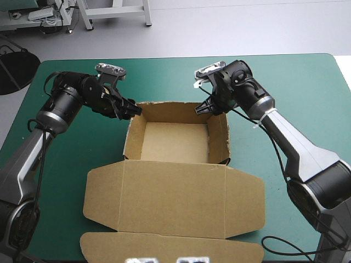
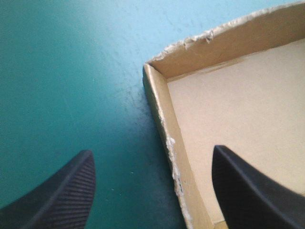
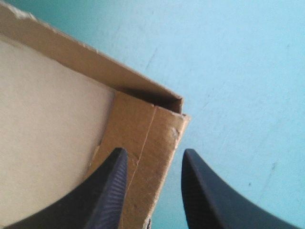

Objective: Fold the box

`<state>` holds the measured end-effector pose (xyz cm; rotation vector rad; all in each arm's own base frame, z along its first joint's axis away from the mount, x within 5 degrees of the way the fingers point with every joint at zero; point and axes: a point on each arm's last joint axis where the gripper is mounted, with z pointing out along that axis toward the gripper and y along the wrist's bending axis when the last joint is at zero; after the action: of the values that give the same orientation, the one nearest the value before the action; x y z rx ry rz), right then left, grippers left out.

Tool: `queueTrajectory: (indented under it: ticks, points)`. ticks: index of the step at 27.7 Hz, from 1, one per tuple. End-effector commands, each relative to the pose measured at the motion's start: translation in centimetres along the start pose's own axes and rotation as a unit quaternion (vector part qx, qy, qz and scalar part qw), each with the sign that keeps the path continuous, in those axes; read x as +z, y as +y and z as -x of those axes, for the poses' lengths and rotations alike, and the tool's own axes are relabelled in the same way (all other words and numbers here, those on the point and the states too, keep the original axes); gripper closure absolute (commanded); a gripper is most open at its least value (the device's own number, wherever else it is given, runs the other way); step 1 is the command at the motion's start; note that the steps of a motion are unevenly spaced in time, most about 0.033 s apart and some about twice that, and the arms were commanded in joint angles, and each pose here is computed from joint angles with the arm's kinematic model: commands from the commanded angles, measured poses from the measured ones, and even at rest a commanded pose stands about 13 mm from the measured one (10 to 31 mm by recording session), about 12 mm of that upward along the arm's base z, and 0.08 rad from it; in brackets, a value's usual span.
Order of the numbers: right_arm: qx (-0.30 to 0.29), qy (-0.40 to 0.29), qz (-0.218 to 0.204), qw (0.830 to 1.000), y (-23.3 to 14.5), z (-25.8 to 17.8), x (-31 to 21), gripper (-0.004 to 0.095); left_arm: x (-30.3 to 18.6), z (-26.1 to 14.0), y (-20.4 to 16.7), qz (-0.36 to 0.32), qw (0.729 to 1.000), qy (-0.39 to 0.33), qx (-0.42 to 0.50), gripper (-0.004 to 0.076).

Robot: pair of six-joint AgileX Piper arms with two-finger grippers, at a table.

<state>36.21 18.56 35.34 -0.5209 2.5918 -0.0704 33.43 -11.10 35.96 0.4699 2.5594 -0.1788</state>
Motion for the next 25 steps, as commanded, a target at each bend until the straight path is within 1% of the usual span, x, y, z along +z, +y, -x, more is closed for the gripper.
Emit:
queueTrajectory:
  ticks: [1,3,6,8,9,11,13,17,19,21,22,24,25]
  points:
    - [0.012,-0.091,-0.009,0.996,-1.7,0.7,-6.9,0.0553,-4.9,1.4,-0.3,0.004,0.999,-0.053,0.003,0.0256]
    - [0.014,-0.118,-0.014,0.993,-2.2,0.7,-8.9,0.0553,-6.2,1.7,-0.3,0.010,0.999,-0.050,0.007,0.0310]
    - [0.023,-0.148,-0.019,0.989,-2.9,0.2,-11.5,0.0553,-8.0,1.7,0.1,0.040,0.998,-0.037,0.014,0.0430]
    - [0.044,-0.167,-0.023,0.985,-3.5,-0.3,-13.2,0.0553,-9.4,1.5,0.3,0.054,0.997,-0.056,0.008,0.0550]
    - [0.055,-0.176,-0.024,0.983,-3.9,-0.6,-14.0,0.0553,-10.0,1.4,0.2,0.054,0.997,-0.063,0.008,0.0602]
    - [0.066,-0.188,-0.026,0.980,-4.6,-1.1,-15.1,0.0553,-11.7,0.8,0.1,0.055,0.995,-0.081,0.008,0.0731]
    - [0.080,-0.195,-0.025,0.977,-5.2,-1.4,-15.8,0.0553,-13.8,0.1,-0.1,0.055,0.993,-0.106,0.008,0.0733]
    - [0.119,-0.188,0.023,0.975,-6.0,-1.6,-15.8,0.0553,-18.3,-1.8,-0.4,0.057,0.986,-0.160,0.009,0.0733]
    - [0.134,-0.171,0.035,0.976,-6.6,-1.7,-14.7,0.0553,-20.1,-2.8,-0.6,0.058,0.982,-0.181,0.009,0.0733]
    - [0.150,-0.134,0.061,0.978,-6.9,-1.8,-12.5,0.0553,-21.9,-5.1,-0.6,0.067,0.979,-0.195,0.010,0.0733]
    - [0.154,-0.119,0.076,0.978,-6.8,-1.9,-11.7,0.0553,-22.0,-6.0,-0.5,0.075,0.978,-0.192,0.011,0.0733]
    - [0.153,-0.092,0.092,0.980,-6.6,-2.1,-10.0,0.0553,-21.8,-7.5,-0.5,0.078,0.979,-0.187,0.012,0.0733]
    - [0.154,-0.060,0.104,0.981,-6.2,-2.3,-8.0,0.0553,-21.5,-9.3,-0.5,0.081,0.979,-0.189,0.013,0.0733]
